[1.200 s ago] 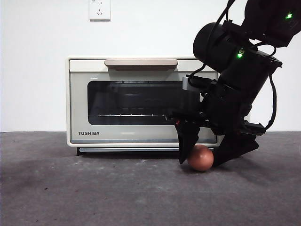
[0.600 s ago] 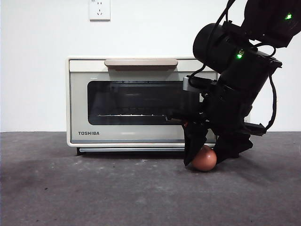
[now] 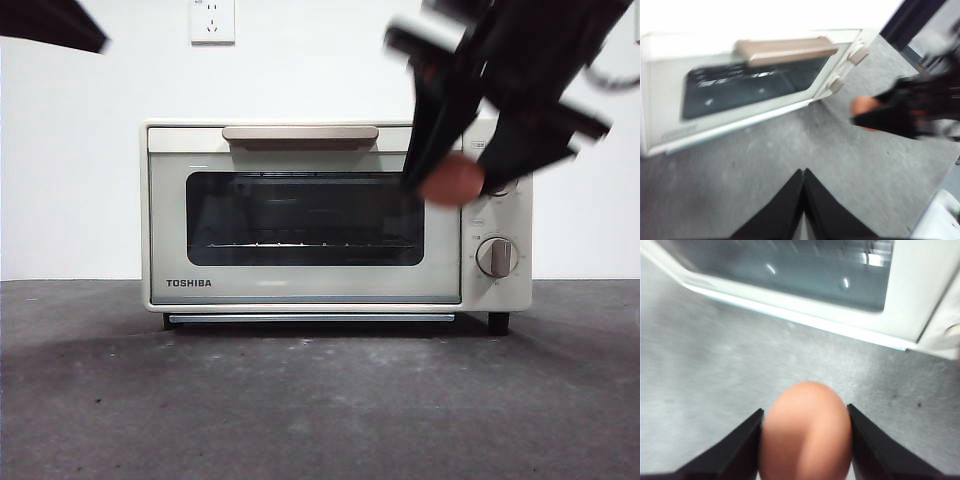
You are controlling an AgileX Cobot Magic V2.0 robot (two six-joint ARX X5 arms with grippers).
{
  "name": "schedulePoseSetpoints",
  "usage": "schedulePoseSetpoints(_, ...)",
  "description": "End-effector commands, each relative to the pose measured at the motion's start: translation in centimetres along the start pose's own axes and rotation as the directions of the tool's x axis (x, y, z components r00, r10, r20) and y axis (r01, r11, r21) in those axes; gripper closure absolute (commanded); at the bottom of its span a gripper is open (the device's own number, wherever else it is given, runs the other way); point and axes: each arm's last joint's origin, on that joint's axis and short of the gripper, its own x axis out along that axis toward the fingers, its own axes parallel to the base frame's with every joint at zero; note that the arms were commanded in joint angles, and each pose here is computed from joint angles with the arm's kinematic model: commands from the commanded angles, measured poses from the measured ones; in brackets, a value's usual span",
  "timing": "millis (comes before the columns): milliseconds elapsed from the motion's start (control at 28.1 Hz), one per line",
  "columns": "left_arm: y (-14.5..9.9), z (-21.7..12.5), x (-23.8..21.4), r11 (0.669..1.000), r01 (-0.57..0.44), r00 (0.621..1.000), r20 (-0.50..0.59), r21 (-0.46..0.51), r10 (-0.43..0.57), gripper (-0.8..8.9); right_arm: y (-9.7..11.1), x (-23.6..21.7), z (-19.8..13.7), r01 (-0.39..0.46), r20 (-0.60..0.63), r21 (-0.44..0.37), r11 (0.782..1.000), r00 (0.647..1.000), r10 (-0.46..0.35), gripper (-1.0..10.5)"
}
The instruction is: Eggoven
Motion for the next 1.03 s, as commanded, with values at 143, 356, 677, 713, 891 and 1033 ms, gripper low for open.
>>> schedulePoseSetpoints(143, -0.5, 3.9, 4.4, 0.997, -0.008, 0.997, 0.079, 0.076, 0.002, 8.06, 0.5, -5.8, 0.0, -0.052, 0.109, -0.03, 0.998, 0.993, 0.055, 9.4)
schedulePoseSetpoints(356, 0.3, 6.3, 9.1, 0.994, -0.036, 0.998, 0.063, 0.105, 0.029, 8.06, 0.3, -9.7, -0.6, -0.077, 0.199, -0.05, 0.996, 0.976, 0.085, 9.4)
schedulePoseSetpoints(677, 1.7, 7.3, 13.4, 0.989, -0.069, 0.998, 0.014, 0.128, 0.068, 8.06, 0.1, -12.2, -1.3, -0.099, 0.263, -0.063, 0.993, 0.958, 0.112, 9.4)
schedulePoseSetpoints(713, 1.8, 7.2, 13.8, 0.989, -0.08, 0.997, 0.011, 0.127, 0.079, 8.06, 0.0, -12.4, -1.4, -0.099, 0.265, -0.065, 0.993, 0.957, 0.113, 9.4)
schedulePoseSetpoints(891, 2.2, 6.6, 15.0, 0.989, -0.079, 0.996, -0.019, 0.124, 0.082, 8.06, 0.0, -12.8, -1.5, -0.103, 0.275, -0.067, 0.992, 0.954, 0.117, 9.4)
schedulePoseSetpoints(1033, 2.3, 5.8, 15.8, 0.991, -0.075, 0.994, -0.067, 0.115, 0.083, 8.06, 0.0, -12.8, -1.5, -0.101, 0.272, -0.068, 0.993, 0.955, 0.116, 9.4)
